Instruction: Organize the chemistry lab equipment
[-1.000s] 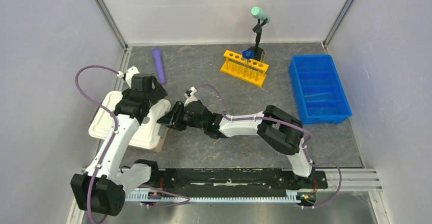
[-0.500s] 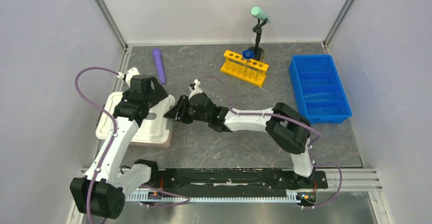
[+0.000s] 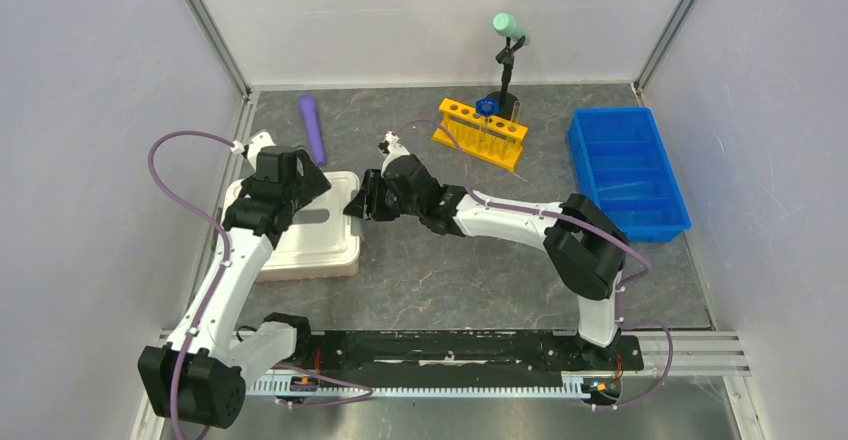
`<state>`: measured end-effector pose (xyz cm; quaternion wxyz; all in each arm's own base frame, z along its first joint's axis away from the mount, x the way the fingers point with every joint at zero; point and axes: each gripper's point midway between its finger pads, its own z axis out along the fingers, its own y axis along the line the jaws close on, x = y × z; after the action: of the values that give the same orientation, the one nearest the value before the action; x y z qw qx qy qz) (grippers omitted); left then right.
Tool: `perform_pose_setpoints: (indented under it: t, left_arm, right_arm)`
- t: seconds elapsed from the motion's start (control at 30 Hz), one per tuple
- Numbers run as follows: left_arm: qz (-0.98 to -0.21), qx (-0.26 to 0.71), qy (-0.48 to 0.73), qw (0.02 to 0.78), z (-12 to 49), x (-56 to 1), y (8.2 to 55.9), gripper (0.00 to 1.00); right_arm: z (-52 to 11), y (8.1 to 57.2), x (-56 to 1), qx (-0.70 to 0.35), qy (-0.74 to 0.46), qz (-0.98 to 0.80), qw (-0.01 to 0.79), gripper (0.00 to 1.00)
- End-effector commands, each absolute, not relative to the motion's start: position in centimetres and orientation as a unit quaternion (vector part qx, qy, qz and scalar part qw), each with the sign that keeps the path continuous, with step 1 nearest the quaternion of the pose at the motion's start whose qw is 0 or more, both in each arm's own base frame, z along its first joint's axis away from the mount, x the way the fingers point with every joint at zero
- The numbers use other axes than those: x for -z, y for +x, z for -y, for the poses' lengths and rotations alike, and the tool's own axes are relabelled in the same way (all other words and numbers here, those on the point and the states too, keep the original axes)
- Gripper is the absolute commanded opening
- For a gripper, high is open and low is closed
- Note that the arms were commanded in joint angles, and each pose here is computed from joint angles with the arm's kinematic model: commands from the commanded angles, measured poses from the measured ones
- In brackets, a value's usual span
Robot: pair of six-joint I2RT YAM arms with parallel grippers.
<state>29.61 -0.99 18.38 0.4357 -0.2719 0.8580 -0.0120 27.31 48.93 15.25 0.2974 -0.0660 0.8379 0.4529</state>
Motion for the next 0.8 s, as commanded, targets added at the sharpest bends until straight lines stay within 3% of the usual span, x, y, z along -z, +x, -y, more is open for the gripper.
perform_pose_setpoints:
  t: [0.0, 0.5, 0.63, 0.77]
  left_arm:
    - [-0.865, 0.016, -0.277, 0.418, 1.3, -17.5, 29.7, 1.0]
    - [-0.872, 0.014, -0.276, 0.404, 1.4, -16.4, 29.5, 1.0]
    - [-0.872, 0.014, -0.274, 0.406, 1.3, -16.5, 29.5, 1.0]
    - [-0.873, 0.016, -0.258, 0.413, 1.5, -17.1, 29.7, 1.0]
  right_arm:
    - [-45.3, 29.8, -12.1, -0.298, -0.169, -0.874, 0.346, 0.31]
    - [-46.4, 29.1, -10.2, -0.188, -0.251, -0.88, 0.357, 0.35]
    - [-46.4, 29.3, -11.0, -0.201, -0.232, -0.878, 0.368, 0.48]
    - [-47.1, 30.3, -13.7, -0.243, -0.207, -0.863, 0.392, 0.51]
